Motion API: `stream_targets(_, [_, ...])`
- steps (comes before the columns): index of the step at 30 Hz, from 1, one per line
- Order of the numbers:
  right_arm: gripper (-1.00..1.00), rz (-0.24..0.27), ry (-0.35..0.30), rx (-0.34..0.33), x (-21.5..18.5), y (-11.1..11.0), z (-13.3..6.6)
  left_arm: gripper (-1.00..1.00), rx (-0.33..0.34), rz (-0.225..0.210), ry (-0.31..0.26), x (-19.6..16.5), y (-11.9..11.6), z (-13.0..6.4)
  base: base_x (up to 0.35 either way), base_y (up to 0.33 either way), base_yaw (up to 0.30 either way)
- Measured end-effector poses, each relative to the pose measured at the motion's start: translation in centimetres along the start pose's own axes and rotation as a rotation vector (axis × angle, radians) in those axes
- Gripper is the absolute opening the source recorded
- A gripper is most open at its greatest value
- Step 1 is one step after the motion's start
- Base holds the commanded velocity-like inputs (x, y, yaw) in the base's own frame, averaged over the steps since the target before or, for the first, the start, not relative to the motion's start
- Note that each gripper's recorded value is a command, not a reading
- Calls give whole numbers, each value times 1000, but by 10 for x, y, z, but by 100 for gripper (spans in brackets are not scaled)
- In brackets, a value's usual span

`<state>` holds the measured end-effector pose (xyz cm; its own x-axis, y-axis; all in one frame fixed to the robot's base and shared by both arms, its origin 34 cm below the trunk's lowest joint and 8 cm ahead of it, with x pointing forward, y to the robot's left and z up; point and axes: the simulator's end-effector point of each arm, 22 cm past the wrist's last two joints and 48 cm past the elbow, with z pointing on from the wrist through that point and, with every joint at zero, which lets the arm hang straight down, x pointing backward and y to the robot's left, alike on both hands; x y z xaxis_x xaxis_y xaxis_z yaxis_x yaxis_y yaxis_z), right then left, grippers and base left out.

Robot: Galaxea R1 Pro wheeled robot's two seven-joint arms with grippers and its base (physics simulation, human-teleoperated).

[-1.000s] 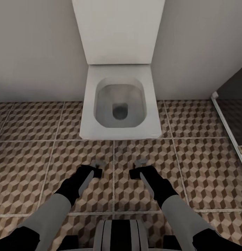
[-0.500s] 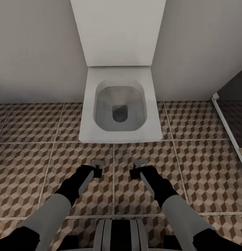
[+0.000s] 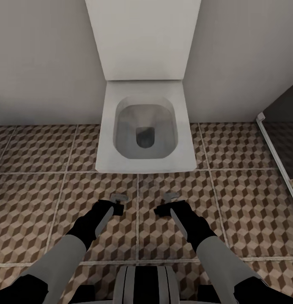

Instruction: Take the four mousetraps from the cabinet in the bathroom and place them on the bathroom floor. Make sure all four end up on the same floor surface, and ensure that at least two of them are either under or directly next to the same bathroom sink.

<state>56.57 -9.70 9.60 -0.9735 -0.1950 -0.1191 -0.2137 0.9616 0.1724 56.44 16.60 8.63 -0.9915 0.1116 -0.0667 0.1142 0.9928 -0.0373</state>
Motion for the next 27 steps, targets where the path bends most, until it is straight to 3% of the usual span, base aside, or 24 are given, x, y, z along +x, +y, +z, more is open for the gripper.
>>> stream_targets(12, [100,1,0,0,0,0,0,-100,8,-1,-1,0,-6,0,0,0,0])
stream_targets(13, [100,1,0,0,0,0,0,100,9,-1,-1,0,-6,0,0,0,0])
stream_targets(27, [100,0,0,0,0,0,0,100,9,1,-3,0,-7,0,0,0,0])
